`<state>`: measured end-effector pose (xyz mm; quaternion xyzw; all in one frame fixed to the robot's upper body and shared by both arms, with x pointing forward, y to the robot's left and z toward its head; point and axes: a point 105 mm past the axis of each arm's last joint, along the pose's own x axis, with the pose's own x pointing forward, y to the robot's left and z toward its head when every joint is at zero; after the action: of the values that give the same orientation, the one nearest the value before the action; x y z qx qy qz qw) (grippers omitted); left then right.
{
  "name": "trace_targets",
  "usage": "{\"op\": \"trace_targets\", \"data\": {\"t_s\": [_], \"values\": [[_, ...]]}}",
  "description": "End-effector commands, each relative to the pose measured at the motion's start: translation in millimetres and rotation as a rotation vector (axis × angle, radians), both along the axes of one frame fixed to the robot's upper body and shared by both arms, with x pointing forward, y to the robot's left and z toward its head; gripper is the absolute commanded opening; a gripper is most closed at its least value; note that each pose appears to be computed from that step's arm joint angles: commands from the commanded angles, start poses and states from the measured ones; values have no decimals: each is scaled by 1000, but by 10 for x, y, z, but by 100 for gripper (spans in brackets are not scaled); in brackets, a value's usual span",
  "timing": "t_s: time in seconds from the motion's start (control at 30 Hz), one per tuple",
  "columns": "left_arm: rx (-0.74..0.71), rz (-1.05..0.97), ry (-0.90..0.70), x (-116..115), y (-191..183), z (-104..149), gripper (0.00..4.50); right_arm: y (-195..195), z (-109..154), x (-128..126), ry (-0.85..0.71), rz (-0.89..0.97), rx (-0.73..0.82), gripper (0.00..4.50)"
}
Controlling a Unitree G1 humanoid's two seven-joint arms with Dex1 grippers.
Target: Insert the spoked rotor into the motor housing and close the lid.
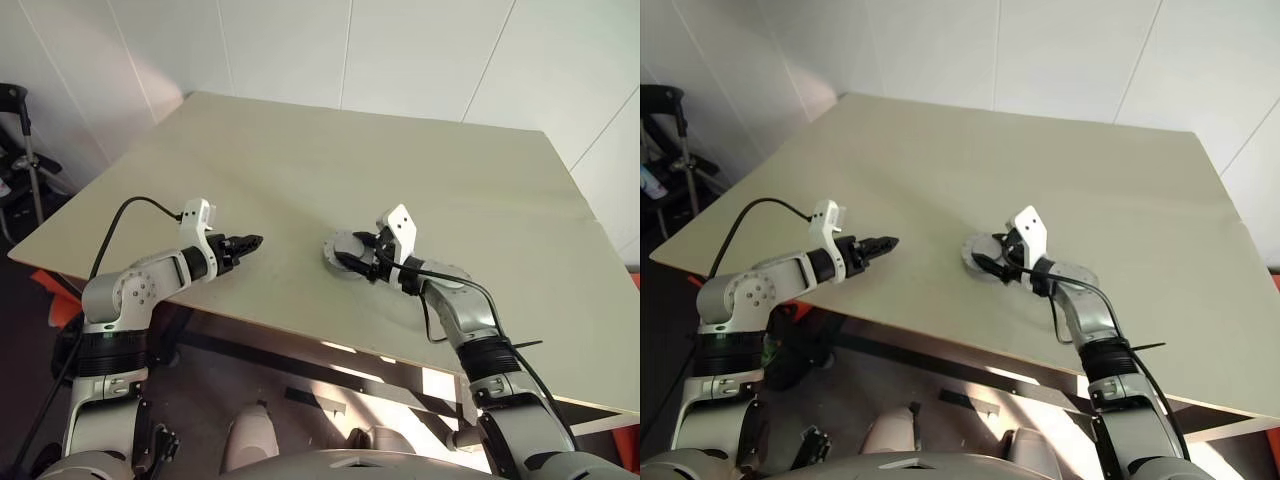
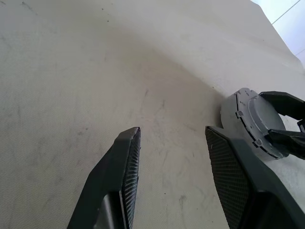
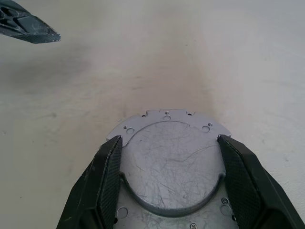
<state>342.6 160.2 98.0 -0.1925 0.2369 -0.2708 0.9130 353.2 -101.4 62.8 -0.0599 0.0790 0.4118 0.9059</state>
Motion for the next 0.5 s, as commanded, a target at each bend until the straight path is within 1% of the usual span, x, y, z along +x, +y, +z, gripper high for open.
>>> {"op": "trace_targets", "data": {"t_s": [0.03,0.13,0.4,0.5], "values": [[1,-2,-63,29,-4,157,229,-40,-211,-42,41,-8,-71,309],[-1,-1,-64,26,-2,159,229,-40,-278,-54,38,-3,-103,309],[-11,4,-68,34,-8,179,229,-60,-278,-46,37,-6,-101,309],[-85,29,-72,126,-79,269,229,-67,-277,-38,39,-9,-103,309]]}}
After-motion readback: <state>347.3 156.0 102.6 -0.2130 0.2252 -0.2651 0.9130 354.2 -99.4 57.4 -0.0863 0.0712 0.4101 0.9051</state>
